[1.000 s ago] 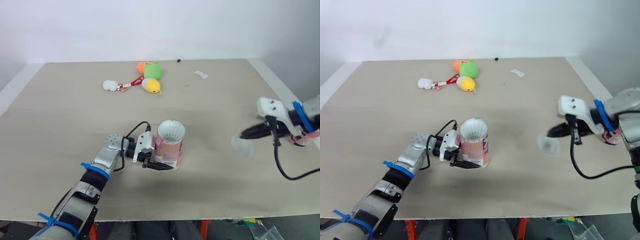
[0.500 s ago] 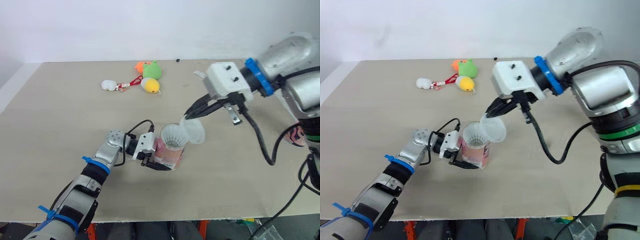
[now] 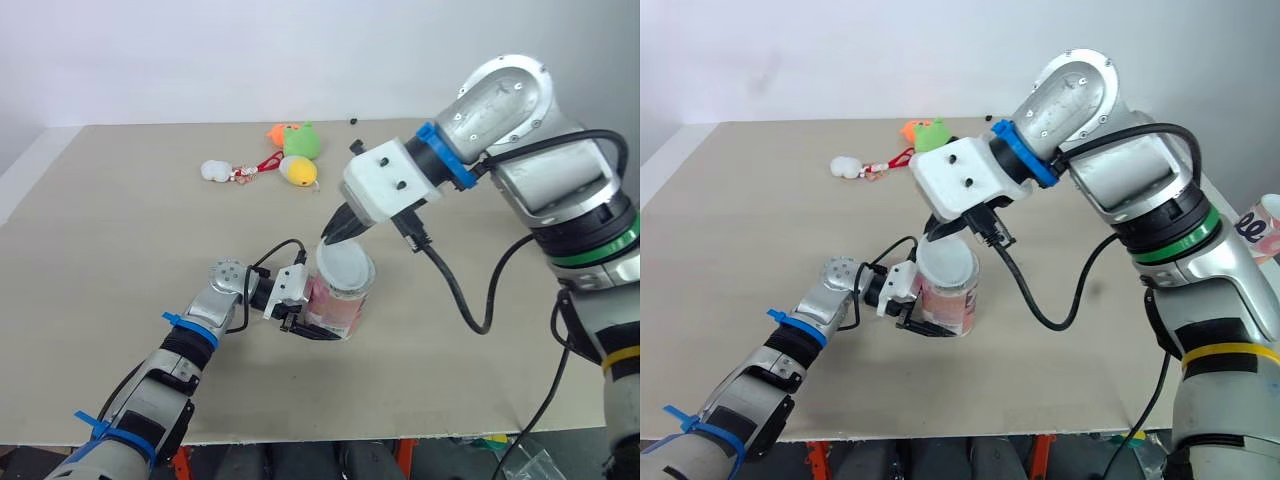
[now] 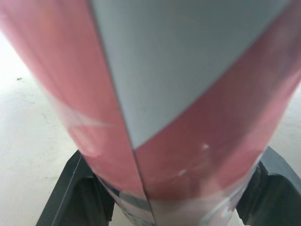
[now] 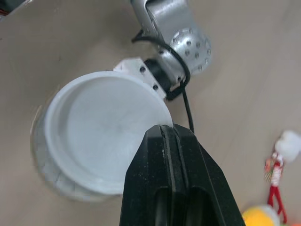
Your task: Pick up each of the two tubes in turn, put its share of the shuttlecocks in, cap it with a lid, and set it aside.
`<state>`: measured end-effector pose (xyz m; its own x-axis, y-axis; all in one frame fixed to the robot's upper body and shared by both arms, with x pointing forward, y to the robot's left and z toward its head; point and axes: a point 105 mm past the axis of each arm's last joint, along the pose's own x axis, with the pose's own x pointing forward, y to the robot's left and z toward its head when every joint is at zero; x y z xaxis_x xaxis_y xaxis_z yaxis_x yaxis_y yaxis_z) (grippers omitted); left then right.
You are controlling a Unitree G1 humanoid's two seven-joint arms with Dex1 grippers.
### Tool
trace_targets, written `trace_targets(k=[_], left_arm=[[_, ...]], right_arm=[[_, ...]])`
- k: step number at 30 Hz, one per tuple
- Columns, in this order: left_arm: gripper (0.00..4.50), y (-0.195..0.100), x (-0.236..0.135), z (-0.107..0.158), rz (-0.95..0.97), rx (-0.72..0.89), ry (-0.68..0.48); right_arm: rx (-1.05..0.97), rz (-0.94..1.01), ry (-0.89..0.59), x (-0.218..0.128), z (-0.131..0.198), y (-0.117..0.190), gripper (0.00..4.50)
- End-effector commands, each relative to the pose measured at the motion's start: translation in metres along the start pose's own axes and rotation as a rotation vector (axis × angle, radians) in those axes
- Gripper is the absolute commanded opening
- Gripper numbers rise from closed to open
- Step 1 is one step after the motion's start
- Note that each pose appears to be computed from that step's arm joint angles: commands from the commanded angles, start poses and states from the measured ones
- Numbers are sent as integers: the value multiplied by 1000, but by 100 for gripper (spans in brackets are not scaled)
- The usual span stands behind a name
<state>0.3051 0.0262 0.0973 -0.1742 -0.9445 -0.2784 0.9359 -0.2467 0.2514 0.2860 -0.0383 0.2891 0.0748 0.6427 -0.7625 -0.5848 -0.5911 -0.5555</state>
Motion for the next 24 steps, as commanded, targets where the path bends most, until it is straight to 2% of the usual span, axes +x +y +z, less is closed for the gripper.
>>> trace_targets(k=[1, 12, 20, 24], left_arm=[[268, -8, -4, -17, -11, -91, 38], [268, -6, -7, -13, -7, -100, 30], [268, -7, -7, -13, -9, -102, 32], [268, -9, -6, -14, -7, -103, 32]], right_arm=[[-88, -19, 58, -14, 5, -3, 7], [-126, 99, 168, 0, -14, 15, 7], [-143, 181, 156, 10, -15, 21, 7], [-68, 165, 96, 10, -14, 7, 7]])
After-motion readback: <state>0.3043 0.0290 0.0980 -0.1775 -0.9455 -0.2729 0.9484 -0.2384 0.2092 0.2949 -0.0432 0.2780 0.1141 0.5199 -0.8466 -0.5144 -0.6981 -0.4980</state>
